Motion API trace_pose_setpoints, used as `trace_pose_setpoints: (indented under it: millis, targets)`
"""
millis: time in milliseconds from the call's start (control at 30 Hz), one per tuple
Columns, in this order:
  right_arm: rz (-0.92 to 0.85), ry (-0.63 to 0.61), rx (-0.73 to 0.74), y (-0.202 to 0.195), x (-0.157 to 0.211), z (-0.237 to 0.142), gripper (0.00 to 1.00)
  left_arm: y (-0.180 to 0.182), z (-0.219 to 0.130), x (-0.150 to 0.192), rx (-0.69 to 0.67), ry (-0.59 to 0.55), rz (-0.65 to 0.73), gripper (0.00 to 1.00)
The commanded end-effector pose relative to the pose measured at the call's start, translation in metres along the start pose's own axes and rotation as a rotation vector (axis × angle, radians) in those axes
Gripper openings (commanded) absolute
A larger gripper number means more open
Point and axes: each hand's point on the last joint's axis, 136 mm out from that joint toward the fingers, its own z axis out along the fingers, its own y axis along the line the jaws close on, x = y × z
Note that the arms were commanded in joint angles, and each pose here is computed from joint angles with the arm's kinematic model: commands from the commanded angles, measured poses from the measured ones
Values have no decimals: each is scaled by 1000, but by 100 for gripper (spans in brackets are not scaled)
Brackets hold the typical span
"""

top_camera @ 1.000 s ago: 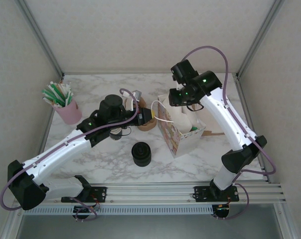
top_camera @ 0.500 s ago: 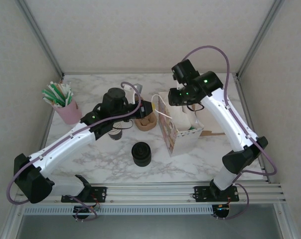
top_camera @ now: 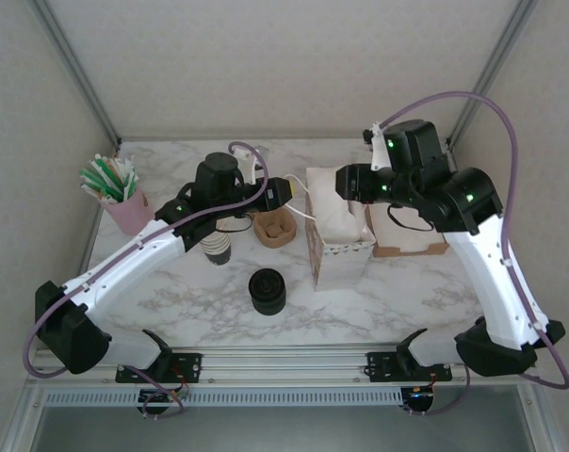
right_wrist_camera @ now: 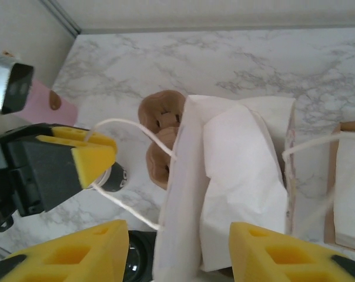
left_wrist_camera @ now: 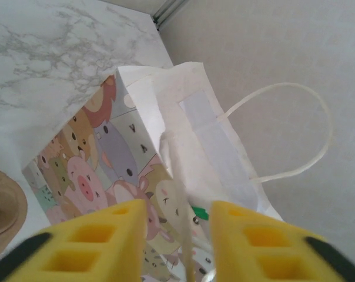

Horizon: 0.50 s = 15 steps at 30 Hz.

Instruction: Pack the takeout coffee

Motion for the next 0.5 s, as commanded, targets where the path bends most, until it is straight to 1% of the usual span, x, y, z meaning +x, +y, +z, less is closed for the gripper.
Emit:
trace_pose_setpoints:
  millis: [0,100,200,333,400,467]
  targets:
    - [7,-1,-51,8,3,4,52,-22,-22,-12,42,-31,27,43]
    - [6,4,-86,12,8,4,56,-28,-33,-15,50,-47,32,49]
    - [3,10,-134,19,13,2,59,-34,-45,-17,48,-63,38,58]
    - [-8,8,-214,30,19,-4,64,-39,-61,-21,42,-92,53,77]
    - [-17,-1,-260,36,21,-9,72,-41,-69,-22,40,-107,63,86]
    - [-25,-13,-297,40,25,-15,77,-43,-77,-22,40,-124,72,92]
